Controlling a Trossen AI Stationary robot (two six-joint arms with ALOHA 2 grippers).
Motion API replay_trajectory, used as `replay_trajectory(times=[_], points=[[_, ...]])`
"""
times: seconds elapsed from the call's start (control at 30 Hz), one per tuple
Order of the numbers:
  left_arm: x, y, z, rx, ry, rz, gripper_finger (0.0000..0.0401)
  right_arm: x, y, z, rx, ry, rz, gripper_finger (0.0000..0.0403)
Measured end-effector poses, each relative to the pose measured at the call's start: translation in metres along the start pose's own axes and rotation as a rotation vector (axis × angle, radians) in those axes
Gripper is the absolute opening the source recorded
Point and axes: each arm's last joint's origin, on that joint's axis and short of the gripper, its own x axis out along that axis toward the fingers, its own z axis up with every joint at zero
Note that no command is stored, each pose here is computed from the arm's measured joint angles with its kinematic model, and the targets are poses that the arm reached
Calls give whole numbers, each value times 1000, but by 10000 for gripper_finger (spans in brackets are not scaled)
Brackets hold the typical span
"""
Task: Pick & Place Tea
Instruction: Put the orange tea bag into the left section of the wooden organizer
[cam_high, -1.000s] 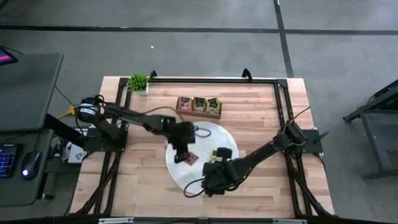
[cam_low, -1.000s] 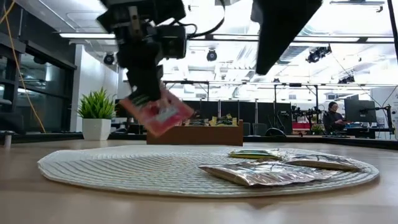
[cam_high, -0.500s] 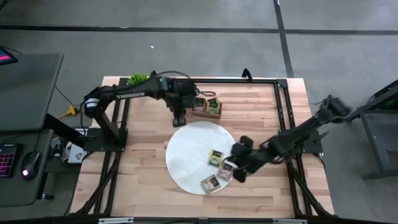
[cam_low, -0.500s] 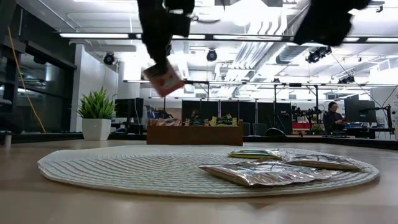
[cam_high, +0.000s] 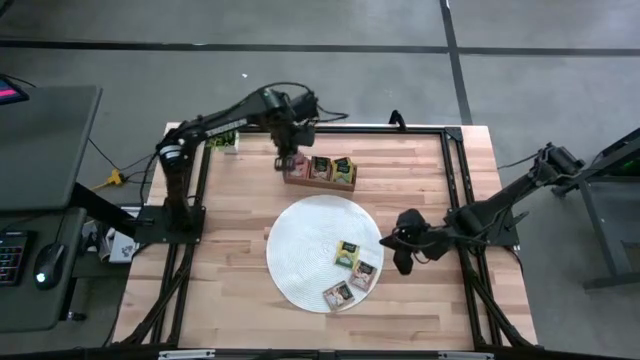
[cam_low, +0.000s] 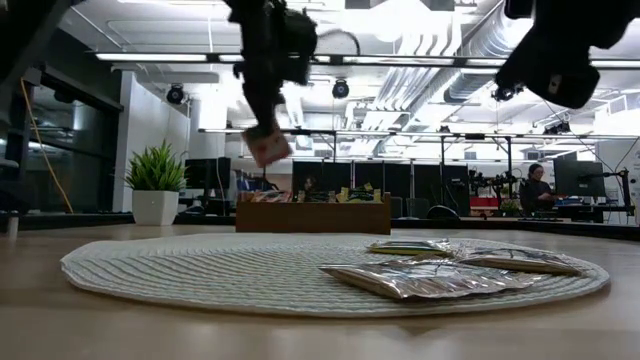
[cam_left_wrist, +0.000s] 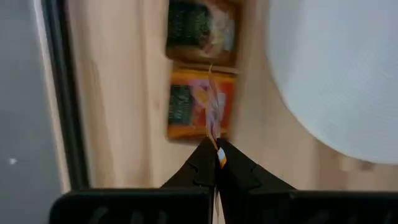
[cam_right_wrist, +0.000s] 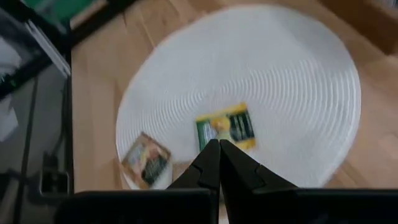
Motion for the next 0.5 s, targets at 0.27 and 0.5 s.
replay_trajectory(times=[0.27, 0.5], points=[[32, 13, 7, 138, 153, 28, 0, 2, 5, 6, 49, -134, -12, 0], [53, 8, 17, 254, 191, 25, 0, 2, 2, 9, 96, -185, -52, 0]])
